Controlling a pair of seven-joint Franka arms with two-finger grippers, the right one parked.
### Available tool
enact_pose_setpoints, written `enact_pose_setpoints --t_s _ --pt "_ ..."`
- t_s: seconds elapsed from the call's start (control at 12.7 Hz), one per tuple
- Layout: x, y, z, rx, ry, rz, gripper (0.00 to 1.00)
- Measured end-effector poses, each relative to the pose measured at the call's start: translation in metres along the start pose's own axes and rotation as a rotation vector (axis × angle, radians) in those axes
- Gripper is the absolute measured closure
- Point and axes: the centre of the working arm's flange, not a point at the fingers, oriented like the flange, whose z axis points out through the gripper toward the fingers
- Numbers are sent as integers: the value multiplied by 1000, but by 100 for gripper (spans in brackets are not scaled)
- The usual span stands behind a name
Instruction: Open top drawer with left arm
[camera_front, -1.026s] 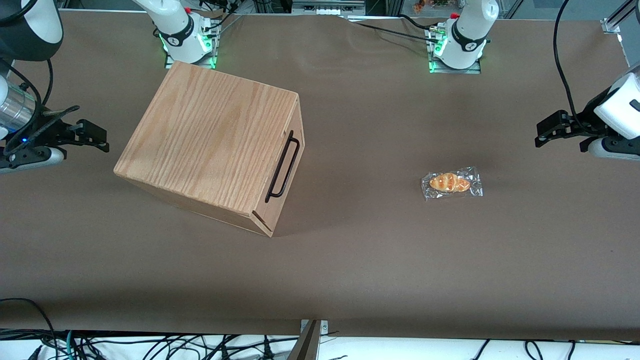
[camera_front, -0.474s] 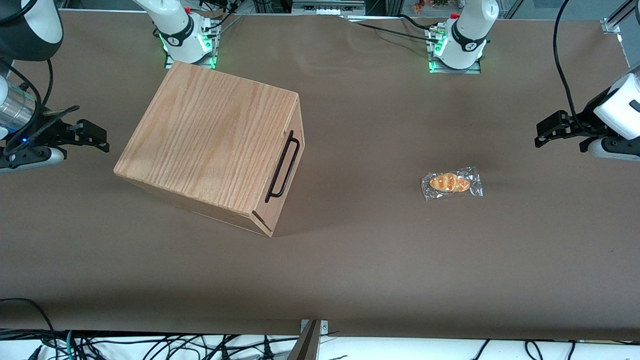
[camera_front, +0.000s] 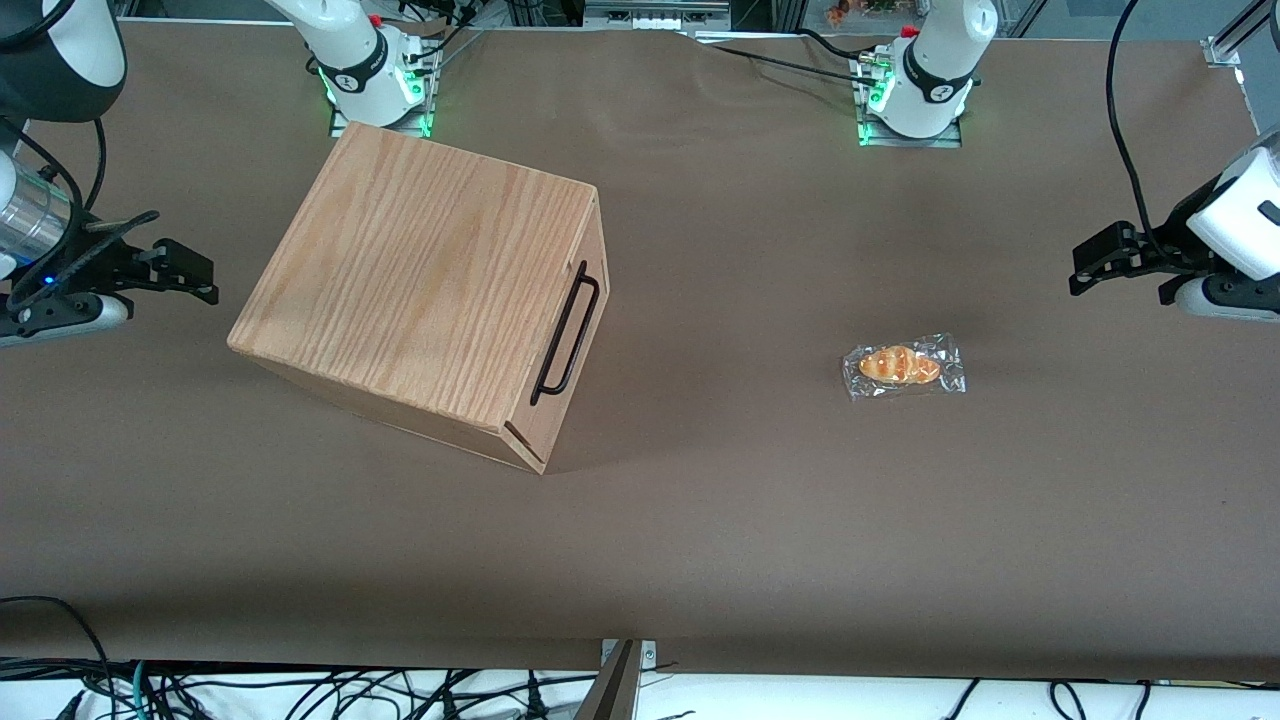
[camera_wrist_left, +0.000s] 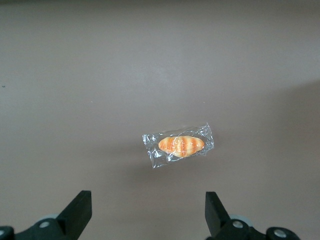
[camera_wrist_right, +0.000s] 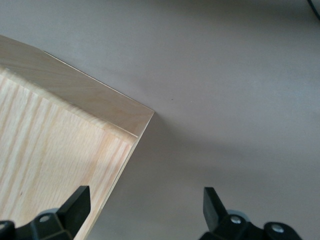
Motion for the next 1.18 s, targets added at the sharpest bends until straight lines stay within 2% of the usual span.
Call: enact_pose_setpoints --t_s 0.95,1.18 --pt "2 0 8 -1 -14 0 0" --pt "12 14 32 -14 -56 24 0"
